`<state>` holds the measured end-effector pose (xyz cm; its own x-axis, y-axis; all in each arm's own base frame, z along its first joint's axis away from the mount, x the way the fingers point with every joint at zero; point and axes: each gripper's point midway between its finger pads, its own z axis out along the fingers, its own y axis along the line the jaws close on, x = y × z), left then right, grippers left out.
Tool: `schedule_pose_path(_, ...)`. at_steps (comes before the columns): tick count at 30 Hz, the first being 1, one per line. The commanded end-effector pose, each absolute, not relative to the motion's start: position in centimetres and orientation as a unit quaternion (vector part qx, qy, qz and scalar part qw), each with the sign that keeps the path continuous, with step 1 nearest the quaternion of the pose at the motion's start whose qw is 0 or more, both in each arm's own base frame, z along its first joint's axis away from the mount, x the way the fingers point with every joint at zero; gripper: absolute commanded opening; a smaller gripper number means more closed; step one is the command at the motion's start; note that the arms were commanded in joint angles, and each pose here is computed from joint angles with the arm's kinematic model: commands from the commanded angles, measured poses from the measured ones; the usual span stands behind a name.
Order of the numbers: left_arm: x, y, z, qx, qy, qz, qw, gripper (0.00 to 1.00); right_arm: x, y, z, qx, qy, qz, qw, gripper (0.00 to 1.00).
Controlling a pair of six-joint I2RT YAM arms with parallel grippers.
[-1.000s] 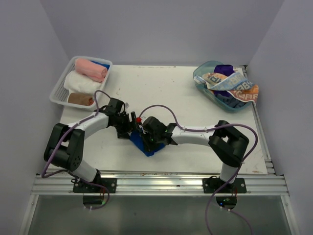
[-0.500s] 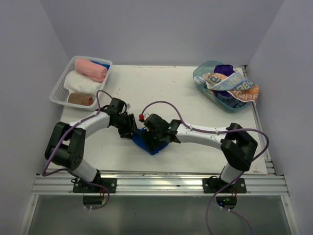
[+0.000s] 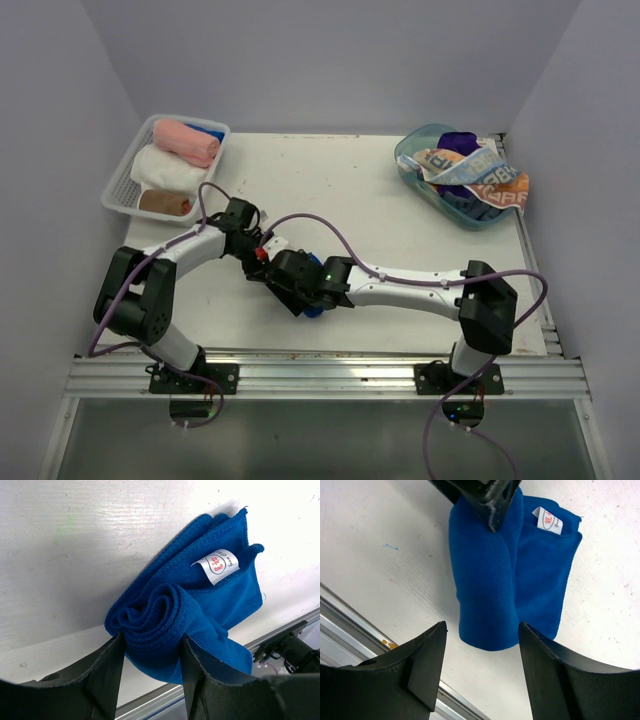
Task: Roll the towels
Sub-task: Roll the towel
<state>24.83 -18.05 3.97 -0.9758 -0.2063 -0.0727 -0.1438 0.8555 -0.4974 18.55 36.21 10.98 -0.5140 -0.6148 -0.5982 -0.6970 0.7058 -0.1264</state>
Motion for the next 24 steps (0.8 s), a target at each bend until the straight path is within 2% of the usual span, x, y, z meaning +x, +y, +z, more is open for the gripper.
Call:
schedule_pose_path(1, 25.9, -18.1, 4.5, -0.08, 0.962, -0.248, 0.076, 0.5, 18.5, 37.3, 12.2, -0.409, 0.844, 0.051, 0.342, 0.62)
schedule_pose_path(12, 26.2, -18.1, 4.5, -0.081, 0.964, -0.244, 0.073, 0.5, 18.3, 37.1, 6.6, -0.448, 0.84, 0.001, 0.307, 0.63)
schedule_pose_path(19, 26.3, -18.0, 4.9, -0.079, 0.964, -0.242, 0.076, 0.53, 19.2, 35.4, 3.2, -0.413, 0.863, -0.012, 0.29, 0.61)
schedule_pose_path(22, 26.5, -18.0, 5.5, -0.075, 0.964, -0.244, 0.081, 0.58, 19.7, 34.9, 2.4, -0.398, 0.873, -0.007, 0.282, 0.48)
schedule_pose_path(23, 26.6, -18.1, 5.9, -0.073, 0.963, -0.245, 0.083, 0.61, 19.8, 35.0, 2.3, -0.393, 0.875, -0.002, 0.282, 0.37)
schedule_pose_path(24, 26.7, -18.1, 6.2, -0.07, 0.963, -0.245, 0.085, 0.62, 20.0, 34.7, 2.0, -0.388, 0.879, 0.0, 0.278, 0.33)
